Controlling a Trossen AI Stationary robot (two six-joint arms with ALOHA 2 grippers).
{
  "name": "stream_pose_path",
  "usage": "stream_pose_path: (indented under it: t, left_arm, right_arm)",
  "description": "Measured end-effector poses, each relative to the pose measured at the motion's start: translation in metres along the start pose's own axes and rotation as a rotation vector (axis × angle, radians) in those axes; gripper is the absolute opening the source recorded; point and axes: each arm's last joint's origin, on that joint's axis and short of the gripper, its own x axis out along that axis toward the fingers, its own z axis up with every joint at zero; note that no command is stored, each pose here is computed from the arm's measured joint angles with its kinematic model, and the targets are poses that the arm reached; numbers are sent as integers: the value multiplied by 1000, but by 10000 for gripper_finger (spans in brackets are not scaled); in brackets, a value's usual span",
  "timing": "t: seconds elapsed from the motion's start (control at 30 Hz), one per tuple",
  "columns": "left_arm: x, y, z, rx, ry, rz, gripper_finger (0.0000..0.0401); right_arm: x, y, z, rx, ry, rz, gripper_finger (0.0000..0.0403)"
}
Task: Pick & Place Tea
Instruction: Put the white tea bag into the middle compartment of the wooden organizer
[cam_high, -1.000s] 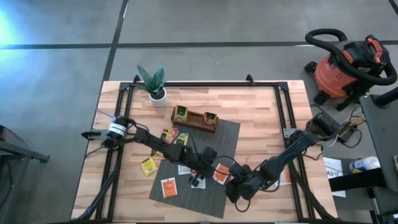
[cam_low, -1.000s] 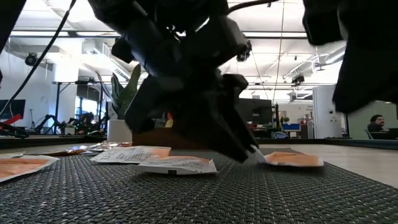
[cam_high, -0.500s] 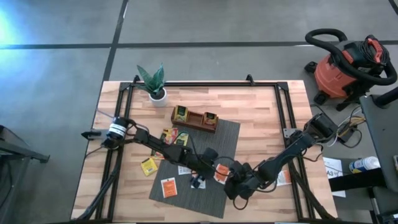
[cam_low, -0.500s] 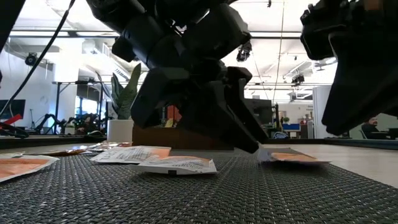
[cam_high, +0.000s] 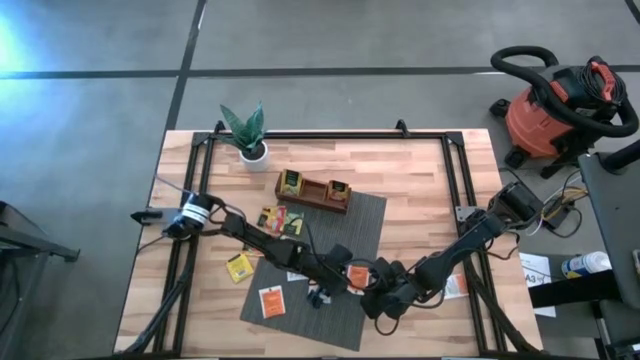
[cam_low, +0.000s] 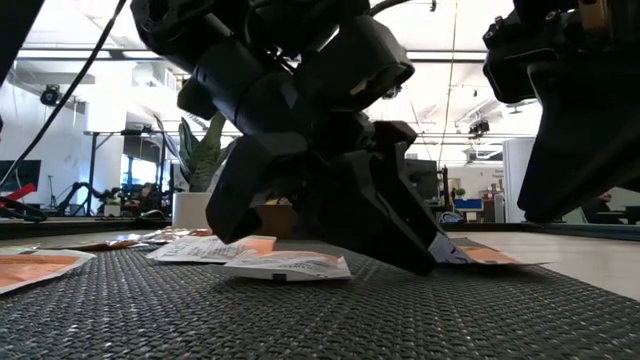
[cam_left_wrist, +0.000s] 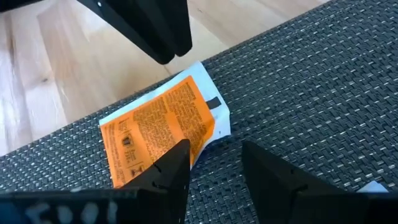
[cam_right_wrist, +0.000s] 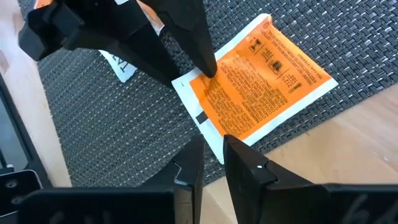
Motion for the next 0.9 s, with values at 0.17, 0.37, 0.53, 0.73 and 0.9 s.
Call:
stream_pose_path:
  t: [0.17,0.37,0.53,0.73,0.9]
  left_arm:
    - [1,0,2,-15,-19,15,142]
    - [1,1,5,-18,-50,32,142]
    - [1,1,5,-24,-51,32,140]
    - [1,2,7,-23,-73,43,114]
    - [1,3,8,-22,-85,48,82]
  right_arm:
    - [0,-1,-1,-2,7,-2,59]
    - [1,-2,-1,-2,8,-4,59]
    - [1,-2,-1,-2,10,-3,59]
    - [1,-2,-1,-1,10,-3,59]
    - [0,-2,-1,13,10,-3,59]
